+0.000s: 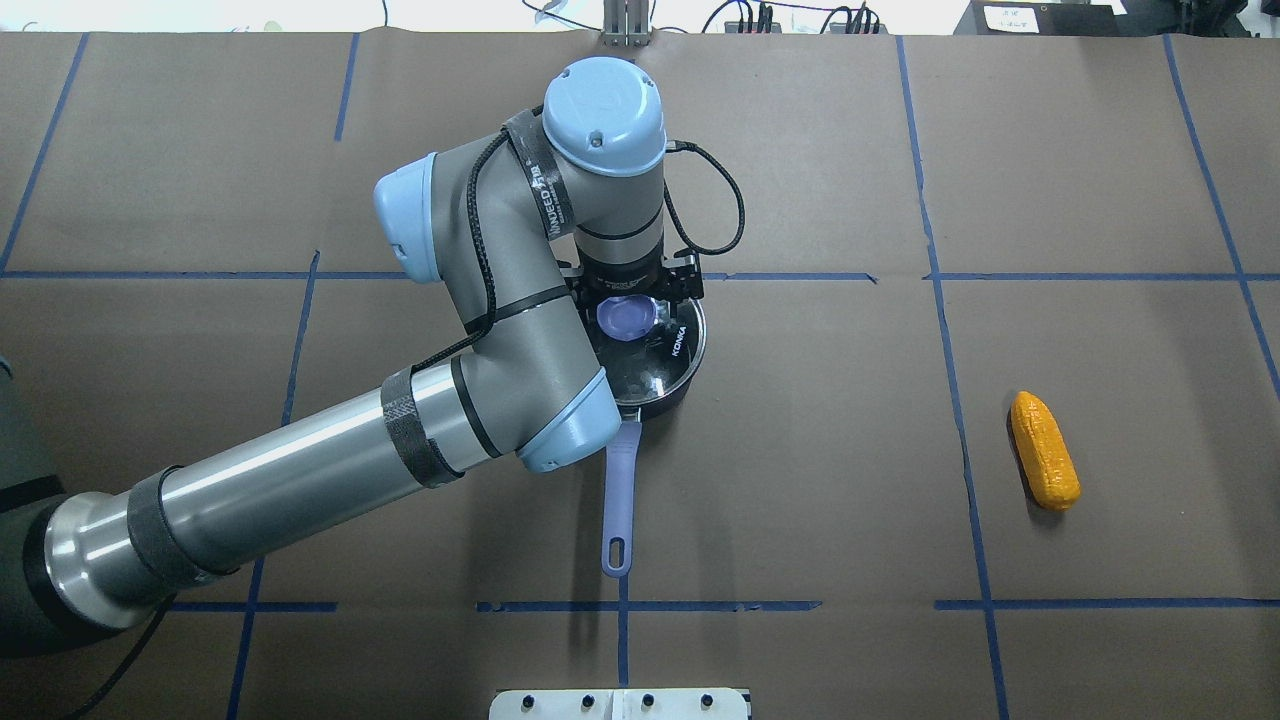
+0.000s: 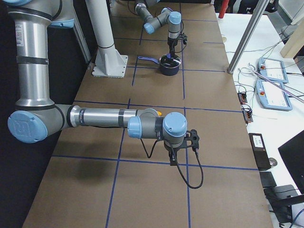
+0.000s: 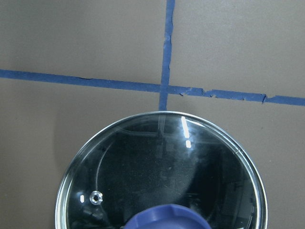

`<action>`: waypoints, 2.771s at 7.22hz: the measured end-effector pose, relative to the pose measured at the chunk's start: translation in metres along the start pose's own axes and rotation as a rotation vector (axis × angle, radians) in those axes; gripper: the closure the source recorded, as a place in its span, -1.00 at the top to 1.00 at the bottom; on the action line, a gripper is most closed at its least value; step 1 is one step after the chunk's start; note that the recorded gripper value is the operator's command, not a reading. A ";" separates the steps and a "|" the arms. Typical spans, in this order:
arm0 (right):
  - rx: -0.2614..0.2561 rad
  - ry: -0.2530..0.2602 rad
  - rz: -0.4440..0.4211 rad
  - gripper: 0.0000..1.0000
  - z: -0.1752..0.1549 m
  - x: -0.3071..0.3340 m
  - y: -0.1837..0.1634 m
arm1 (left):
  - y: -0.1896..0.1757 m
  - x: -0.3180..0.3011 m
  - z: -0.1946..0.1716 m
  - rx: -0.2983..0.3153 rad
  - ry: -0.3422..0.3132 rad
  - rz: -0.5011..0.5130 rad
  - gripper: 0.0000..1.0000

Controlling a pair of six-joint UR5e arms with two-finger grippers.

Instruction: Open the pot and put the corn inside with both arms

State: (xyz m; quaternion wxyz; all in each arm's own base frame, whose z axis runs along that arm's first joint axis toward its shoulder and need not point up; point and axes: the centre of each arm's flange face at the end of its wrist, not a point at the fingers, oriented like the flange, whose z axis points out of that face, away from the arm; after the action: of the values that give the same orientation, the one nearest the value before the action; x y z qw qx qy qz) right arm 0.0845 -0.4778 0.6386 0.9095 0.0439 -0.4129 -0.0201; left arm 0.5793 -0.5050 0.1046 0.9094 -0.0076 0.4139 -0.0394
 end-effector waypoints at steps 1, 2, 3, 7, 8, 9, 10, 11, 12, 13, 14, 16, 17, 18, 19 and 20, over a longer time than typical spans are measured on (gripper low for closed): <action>-0.002 0.000 0.002 0.99 0.001 0.001 0.000 | 0.000 0.000 0.001 0.001 0.003 0.003 0.54; -0.002 0.000 0.002 0.99 0.001 0.001 -0.001 | -0.001 0.000 0.002 0.002 0.002 0.004 0.12; -0.002 0.000 0.002 0.99 0.001 0.001 -0.001 | -0.001 -0.001 0.002 0.001 0.001 0.003 -0.40; 0.000 0.000 0.001 0.99 0.000 0.000 -0.002 | 0.008 -0.001 -0.027 0.003 -0.011 -0.010 -0.84; 0.000 -0.001 0.000 0.99 0.000 0.000 -0.002 | 0.014 -0.002 -0.044 0.004 -0.014 -0.012 -0.84; 0.002 -0.001 0.000 0.99 -0.001 -0.001 -0.003 | 0.018 -0.004 -0.056 0.006 -0.016 -0.013 -0.84; 0.006 -0.001 0.002 0.99 -0.003 -0.003 -0.004 | 0.017 -0.007 -0.062 0.010 -0.017 -0.016 -0.84; 0.008 -0.001 0.014 0.99 -0.003 -0.009 -0.007 | 0.016 -0.017 -0.066 0.015 -0.015 -0.015 -0.84; 0.005 -0.002 0.031 0.99 -0.002 -0.024 -0.011 | 0.016 -0.036 -0.069 0.023 -0.011 -0.002 -0.84; -0.003 -0.003 0.052 0.99 0.003 -0.048 -0.016 | 0.013 -0.065 -0.074 0.037 -0.010 0.023 -0.83; -0.012 -0.006 0.075 0.99 0.007 -0.073 -0.019 | 0.007 -0.101 -0.079 0.055 -0.015 0.056 -0.83; -0.019 -0.012 0.104 0.99 0.011 -0.116 -0.021 | -0.006 -0.158 -0.085 0.079 -0.039 0.112 -0.83; -0.015 -0.018 0.115 0.99 0.012 -0.135 -0.022 | -0.009 -0.176 -0.087 0.084 -0.049 0.121 -0.82; 0.002 -0.032 0.130 0.99 0.018 -0.155 -0.021 | -0.008 -0.190 -0.086 0.084 -0.056 0.122 -0.82; 0.029 -0.048 0.147 0.99 0.026 -0.175 -0.021 | -0.006 -0.202 -0.081 0.080 -0.062 0.121 -0.82; 0.049 -0.064 0.163 0.99 0.038 -0.196 -0.019 | -0.003 -0.209 -0.077 0.075 -0.066 0.121 -0.81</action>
State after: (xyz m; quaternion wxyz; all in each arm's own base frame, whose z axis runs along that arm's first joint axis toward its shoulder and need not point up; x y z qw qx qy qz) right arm -0.0727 -0.4851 0.5147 0.8932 0.0315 -0.4442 0.0627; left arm 0.3848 -0.4899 0.2114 0.9230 0.0502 0.3816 0.0006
